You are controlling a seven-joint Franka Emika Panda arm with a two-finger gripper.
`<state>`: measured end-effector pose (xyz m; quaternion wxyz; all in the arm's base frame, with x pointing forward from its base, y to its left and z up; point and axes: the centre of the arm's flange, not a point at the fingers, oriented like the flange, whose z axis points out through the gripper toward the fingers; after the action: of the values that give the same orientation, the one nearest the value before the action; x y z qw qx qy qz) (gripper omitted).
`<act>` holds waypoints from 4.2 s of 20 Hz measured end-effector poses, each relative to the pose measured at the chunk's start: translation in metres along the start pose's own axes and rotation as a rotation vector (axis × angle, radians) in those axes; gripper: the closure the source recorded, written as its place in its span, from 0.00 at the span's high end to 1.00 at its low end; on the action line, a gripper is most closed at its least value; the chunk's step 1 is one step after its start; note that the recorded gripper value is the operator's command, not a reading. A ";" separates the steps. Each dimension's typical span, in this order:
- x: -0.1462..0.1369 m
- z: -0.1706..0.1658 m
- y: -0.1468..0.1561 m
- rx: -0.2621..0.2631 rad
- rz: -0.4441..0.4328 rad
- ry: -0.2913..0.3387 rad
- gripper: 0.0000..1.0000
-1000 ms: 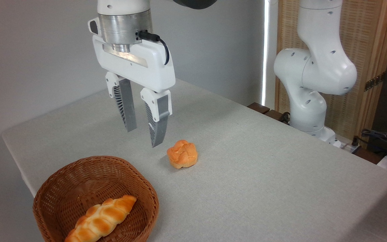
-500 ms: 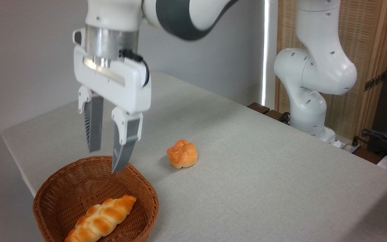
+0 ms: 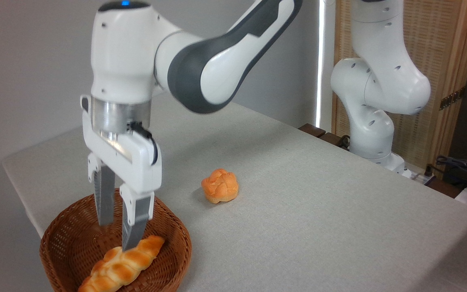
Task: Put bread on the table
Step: 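Move the open gripper over the basket and lower onto the braided roll, then close the gripper on the braided bread roll in the basket, then lift the braided roll out of the basket and carry it beside the orange bun, then lower the braided roll onto the table and open the gripper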
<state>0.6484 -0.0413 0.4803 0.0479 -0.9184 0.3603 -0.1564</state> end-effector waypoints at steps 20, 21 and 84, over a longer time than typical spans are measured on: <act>-0.012 0.058 0.006 -0.046 0.095 -0.073 0.67; -0.012 0.058 0.006 -0.046 0.096 -0.073 0.60; -0.145 -0.036 0.064 -0.258 0.359 -0.335 0.98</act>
<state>0.4954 0.0111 0.4647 0.0164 -0.8514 0.5213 0.0561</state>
